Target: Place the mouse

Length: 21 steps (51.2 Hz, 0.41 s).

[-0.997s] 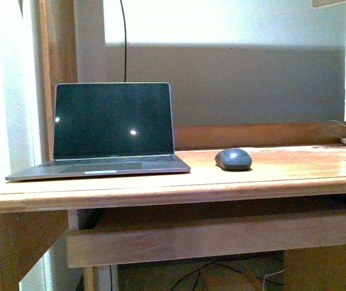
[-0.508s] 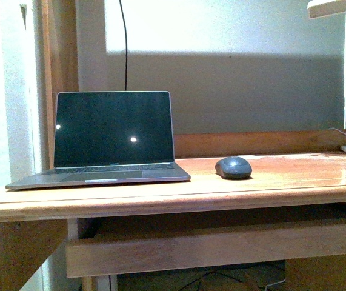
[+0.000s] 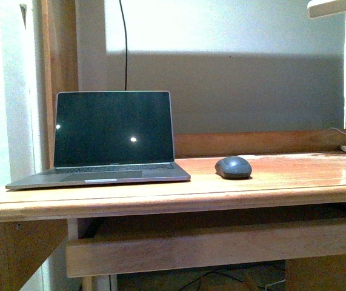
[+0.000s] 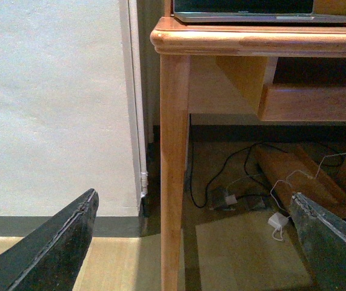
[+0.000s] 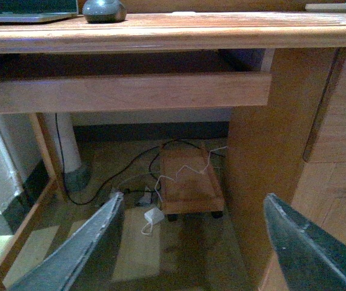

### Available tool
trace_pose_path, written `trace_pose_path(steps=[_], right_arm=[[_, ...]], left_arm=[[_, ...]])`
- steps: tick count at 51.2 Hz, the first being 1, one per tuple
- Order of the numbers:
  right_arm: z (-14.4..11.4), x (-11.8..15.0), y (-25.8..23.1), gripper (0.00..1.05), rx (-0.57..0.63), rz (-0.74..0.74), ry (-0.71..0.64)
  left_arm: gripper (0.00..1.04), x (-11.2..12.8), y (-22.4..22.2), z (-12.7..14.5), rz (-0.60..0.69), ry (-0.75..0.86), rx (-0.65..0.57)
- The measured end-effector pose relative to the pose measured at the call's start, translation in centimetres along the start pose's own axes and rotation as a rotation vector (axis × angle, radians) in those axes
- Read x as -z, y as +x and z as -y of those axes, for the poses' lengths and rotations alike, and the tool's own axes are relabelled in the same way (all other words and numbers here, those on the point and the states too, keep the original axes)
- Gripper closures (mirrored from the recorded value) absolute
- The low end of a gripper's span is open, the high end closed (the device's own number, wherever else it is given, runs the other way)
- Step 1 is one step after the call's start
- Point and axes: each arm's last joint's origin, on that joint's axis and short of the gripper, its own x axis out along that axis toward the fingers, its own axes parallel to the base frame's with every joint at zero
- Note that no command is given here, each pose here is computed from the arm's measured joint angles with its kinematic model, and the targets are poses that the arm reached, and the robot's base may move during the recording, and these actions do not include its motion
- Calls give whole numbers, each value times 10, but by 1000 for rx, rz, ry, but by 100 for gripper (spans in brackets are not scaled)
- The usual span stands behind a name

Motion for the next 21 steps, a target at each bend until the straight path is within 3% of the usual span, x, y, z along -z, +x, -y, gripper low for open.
trace_pose_path(steps=[7, 21], right_arm=[[0, 0, 0, 6, 0, 0, 0], [0, 0, 0, 7, 0, 0, 0]], left_arm=[[8, 0, 0, 0, 0, 0, 0], [8, 0, 0, 0, 0, 0, 0]])
